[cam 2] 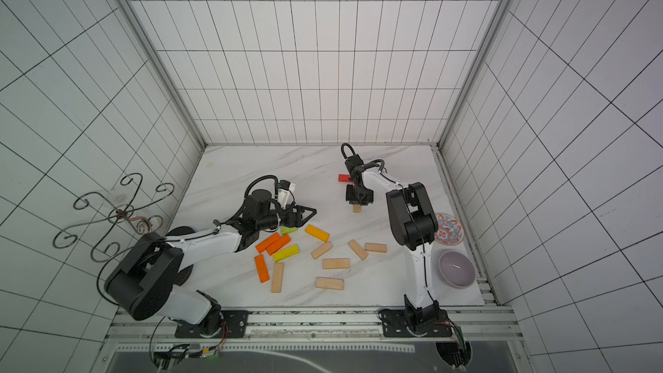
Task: Assemble a giraffe with building blocks
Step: Assemble the building block at the center of the board.
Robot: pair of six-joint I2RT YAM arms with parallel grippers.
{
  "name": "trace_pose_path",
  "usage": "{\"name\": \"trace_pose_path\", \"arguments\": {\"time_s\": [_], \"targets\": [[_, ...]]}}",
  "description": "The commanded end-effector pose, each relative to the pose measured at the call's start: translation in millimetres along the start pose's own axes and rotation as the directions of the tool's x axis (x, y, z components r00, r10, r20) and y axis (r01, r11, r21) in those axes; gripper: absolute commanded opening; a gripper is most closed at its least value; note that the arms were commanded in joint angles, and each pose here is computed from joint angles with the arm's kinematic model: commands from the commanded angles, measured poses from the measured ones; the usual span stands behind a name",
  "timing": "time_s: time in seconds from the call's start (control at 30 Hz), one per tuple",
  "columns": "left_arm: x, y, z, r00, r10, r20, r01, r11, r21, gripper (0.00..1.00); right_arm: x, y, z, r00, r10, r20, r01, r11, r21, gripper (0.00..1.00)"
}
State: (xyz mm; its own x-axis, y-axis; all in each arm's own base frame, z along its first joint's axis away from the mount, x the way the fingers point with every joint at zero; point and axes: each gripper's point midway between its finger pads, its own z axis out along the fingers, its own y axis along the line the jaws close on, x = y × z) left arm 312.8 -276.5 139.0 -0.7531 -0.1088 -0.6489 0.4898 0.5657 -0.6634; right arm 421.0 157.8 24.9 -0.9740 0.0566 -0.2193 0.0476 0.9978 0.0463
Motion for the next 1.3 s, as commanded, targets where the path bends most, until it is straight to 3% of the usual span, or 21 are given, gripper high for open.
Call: {"name": "trace_pose_path", "arguments": {"time_s": [0.0,0.33,0.6,0.77,1.27], "targets": [[-4.3,-4.8,-1.4,1.0,0.008,0.02,-0.009,1.0,0.027,0.83,-11.8,2.3,7.7,1.0,-0.003,0.0,0.003,1.0,0.003,0.27],[-4.0,-4.0,-1.1,1.0,0.005,0.019,-0.005,1.0,0.028,0.83,-11.5,4.7,7.0,1.0,-0.007,-0.003,0.007,1.0,0.002,0.37],[-3.4,-3.7,-1.0,1.0,0.004,0.018,-0.004,1.0,0.027,0.83,-8.1,7.6,7.0,1.0,-0.012,-0.009,0.012,1.0,-0.001,0.27],[-2.3,-2.7,-0.7,1.0,0.001,0.015,-0.002,1.0,0.026,0.83,-8.4,8.1,6.9,1.0,-0.014,-0.008,0.014,1.0,0.001,0.27],[-3.1,-2.5,-3.1,1.0,0.002,0.017,-0.002,1.0,0.02,0.83,-14.8,5.0,2.2,1.0,-0.012,0.011,0.012,1.0,0.027,0.53]]}}
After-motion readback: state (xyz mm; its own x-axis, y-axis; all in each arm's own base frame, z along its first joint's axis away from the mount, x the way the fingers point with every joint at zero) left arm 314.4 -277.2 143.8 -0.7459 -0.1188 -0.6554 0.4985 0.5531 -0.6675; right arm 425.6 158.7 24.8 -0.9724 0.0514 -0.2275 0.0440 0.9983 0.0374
